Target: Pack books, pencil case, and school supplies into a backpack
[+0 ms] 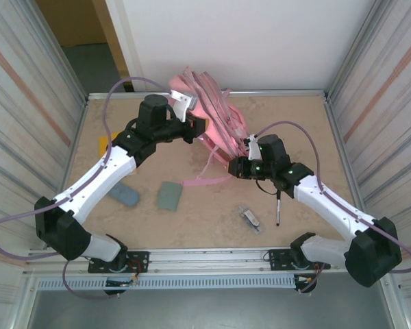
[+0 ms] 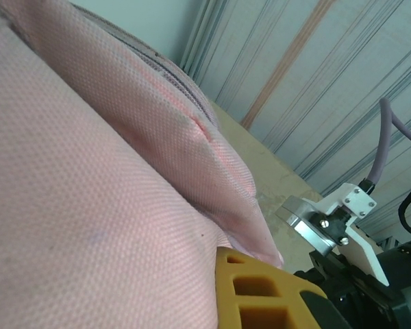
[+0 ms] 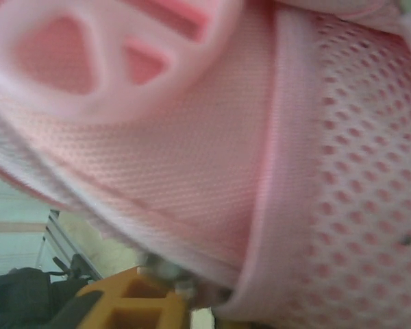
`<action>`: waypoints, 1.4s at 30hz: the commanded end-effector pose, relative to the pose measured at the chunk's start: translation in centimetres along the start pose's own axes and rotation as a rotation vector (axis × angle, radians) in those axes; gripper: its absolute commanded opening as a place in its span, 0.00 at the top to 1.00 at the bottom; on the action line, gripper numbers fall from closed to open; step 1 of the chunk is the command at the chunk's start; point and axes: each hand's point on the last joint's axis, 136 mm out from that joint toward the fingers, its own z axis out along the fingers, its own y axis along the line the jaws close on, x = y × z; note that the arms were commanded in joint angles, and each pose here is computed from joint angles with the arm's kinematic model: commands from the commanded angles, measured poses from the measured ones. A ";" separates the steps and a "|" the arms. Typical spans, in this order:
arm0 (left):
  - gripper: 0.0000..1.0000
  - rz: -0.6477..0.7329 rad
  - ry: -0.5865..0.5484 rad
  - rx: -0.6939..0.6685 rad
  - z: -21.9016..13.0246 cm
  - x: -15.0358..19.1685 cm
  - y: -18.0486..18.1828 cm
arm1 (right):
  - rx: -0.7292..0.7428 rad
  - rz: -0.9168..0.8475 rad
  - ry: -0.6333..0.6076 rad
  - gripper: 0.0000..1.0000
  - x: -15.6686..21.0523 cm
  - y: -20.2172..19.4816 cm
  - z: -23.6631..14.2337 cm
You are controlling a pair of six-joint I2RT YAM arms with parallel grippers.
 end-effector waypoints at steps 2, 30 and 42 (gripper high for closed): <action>1.00 0.091 -0.107 0.061 -1.5 -3.5 -2.3 | -0.048 -0.049 -0.018 0.99 -0.6 1.6 -1.1; 1.00 -0.104 0.053 0.076 1.0 6.9 0.0 | -0.233 -0.067 0.027 1.00 -7.5 9.8 1.8; 0.15 -0.350 0.029 -0.132 -2.4 9.9 6.3 | -0.193 -0.114 0.057 1.00 -5.3 7.3 1.0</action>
